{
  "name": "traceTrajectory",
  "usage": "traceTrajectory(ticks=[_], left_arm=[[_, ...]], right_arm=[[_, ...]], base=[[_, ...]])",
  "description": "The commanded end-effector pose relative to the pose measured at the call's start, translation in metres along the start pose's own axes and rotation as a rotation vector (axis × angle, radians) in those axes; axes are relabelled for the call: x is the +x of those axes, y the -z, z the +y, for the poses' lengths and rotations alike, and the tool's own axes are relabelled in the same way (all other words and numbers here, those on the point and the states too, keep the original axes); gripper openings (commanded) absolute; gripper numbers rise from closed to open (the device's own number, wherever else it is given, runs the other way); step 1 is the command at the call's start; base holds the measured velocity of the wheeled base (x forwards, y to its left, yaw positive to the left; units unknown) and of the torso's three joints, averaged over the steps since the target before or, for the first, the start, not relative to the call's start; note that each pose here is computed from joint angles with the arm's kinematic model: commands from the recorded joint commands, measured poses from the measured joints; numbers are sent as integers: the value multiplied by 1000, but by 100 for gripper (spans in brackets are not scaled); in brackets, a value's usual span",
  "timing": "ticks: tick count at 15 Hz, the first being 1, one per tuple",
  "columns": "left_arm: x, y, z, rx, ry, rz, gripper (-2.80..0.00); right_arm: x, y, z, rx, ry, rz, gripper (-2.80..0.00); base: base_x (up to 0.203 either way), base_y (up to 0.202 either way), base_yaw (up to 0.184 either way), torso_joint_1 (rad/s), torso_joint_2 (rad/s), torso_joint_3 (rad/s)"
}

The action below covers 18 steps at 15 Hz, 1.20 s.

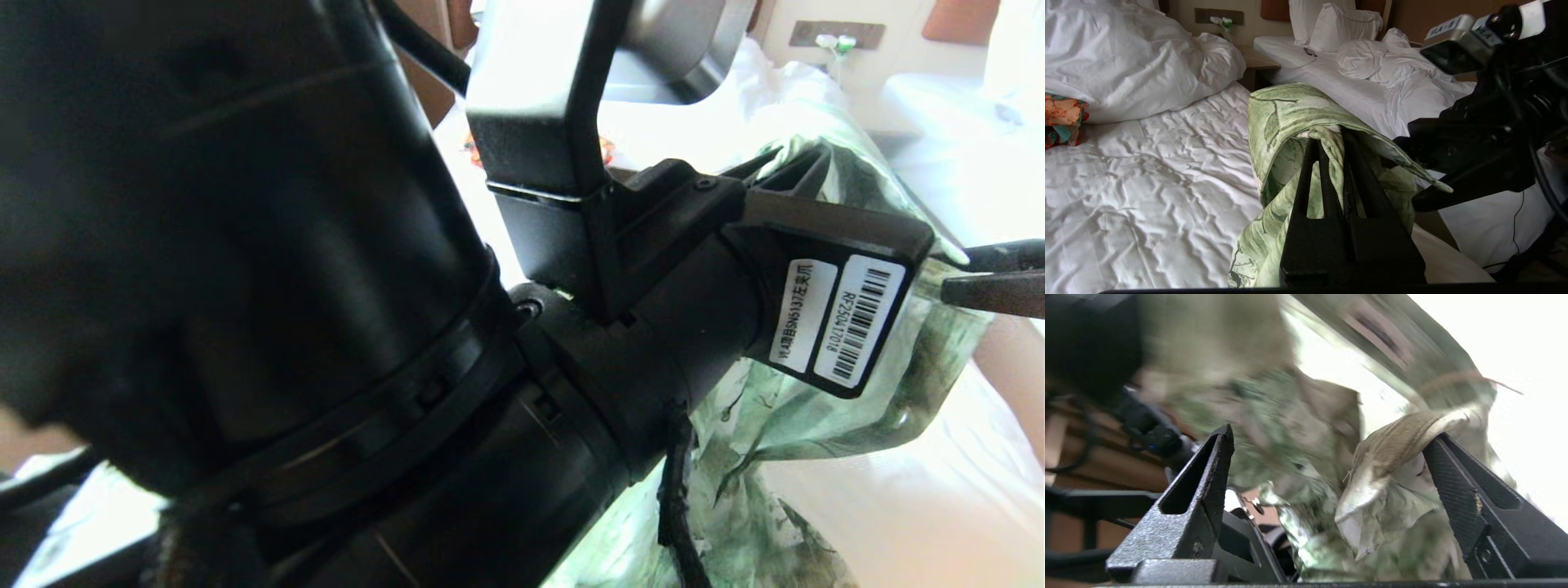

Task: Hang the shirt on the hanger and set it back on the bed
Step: Hook the other side of the shirt onto the hanger

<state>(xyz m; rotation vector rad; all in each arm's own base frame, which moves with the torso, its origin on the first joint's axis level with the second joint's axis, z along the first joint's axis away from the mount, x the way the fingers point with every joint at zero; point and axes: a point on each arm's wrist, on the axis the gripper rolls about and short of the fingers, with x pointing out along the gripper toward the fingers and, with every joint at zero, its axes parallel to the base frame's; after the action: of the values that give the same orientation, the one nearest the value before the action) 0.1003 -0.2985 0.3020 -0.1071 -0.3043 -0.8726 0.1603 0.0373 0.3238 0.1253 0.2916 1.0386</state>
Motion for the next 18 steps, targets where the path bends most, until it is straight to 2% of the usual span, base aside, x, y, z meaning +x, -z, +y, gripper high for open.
traceTrajectory(ticks=[1,4,9,11,13,16,18], left_arm=[[0,-1,0,-2,-2,-7,-280],[1,-1,0,-1,-4,-6,-280],[1,0,-1,0,-2,-3,-280],[1,0,-1,-1,-2,-5,-280],[1,0,-1,-1,0,-5,-280],[0,0,-3,-2,6,-2,-280],[0,-1,-5,-3,10,-3,-280]], right_arm=[[7,4,-10,38,22,33,0],[14,9,-19,88,82,92,0],[23,9,-13,148,164,213,0],[31,6,-5,135,225,278,0],[31,6,-1,85,244,306,0],[32,9,0,46,309,354,0],[33,10,1,20,320,365,0]], base=[[0,0,0,0,0,0],[0,0,0,0,0,0],[0,0,0,0,0,0],[0,0,0,0,0,0],[0,0,0,0,0,0],[0,0,0,0,0,0],[0,0,0,0,0,0]])
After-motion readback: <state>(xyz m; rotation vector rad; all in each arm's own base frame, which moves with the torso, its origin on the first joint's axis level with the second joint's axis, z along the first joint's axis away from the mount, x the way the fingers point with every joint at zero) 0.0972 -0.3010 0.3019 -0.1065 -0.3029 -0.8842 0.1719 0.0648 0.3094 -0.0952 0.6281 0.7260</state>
